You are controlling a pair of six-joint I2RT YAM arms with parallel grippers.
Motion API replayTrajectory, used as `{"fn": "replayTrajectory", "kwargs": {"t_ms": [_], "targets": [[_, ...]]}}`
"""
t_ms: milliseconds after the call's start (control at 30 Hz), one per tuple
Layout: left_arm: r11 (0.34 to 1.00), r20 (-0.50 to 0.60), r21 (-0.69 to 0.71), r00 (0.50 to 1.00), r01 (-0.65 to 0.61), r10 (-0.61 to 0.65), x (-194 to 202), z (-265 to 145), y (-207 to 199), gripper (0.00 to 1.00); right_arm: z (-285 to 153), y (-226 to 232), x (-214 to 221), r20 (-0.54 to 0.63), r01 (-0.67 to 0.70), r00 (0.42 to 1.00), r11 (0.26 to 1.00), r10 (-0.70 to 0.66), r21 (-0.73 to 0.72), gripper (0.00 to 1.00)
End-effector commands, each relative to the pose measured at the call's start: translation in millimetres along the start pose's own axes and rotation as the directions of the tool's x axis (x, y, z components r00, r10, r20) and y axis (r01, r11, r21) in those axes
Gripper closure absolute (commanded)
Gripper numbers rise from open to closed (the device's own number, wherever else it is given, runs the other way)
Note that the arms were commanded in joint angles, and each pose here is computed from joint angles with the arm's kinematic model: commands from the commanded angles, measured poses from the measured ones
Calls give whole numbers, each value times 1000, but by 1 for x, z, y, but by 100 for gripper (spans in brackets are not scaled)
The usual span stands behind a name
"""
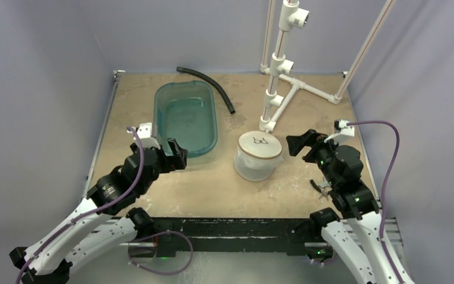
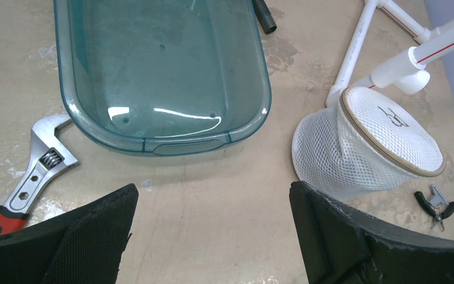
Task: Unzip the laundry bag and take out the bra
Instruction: Pick up the laundry bag at the center of the board.
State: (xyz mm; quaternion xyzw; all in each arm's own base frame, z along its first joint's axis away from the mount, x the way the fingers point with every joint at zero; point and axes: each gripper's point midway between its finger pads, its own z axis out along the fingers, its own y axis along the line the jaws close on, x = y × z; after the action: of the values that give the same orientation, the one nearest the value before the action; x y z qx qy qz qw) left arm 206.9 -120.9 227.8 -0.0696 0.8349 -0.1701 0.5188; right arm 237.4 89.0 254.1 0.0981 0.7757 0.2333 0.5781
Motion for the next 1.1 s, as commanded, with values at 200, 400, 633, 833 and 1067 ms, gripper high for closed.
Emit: {"fn": "replayTrajectory", "kwargs": {"t_ms": [200,400,633,833,1067], "targets": [[999,30,46,1000,5,-6,-4,-2,-6,1,5,18,-5,-34,77,996,994,-80,-80,6],[998,18,55,1000,3,-4,1,3,-8,1,6,11,23,-149,-37,988,999,31,-37,9],[999,4,47,1000,5,-5,5,6,-9,2,19,-1,56,-195,-199,960,980,201,30,13],[999,13,39,1000,18,-19,5,5,-6,2,34,0,81,-253,-314,914,948,316,47,15],[999,18,41,999,29,-29,3,2,-5,2,39,15,73,-223,-423,885,906,408,-20,19]]}}
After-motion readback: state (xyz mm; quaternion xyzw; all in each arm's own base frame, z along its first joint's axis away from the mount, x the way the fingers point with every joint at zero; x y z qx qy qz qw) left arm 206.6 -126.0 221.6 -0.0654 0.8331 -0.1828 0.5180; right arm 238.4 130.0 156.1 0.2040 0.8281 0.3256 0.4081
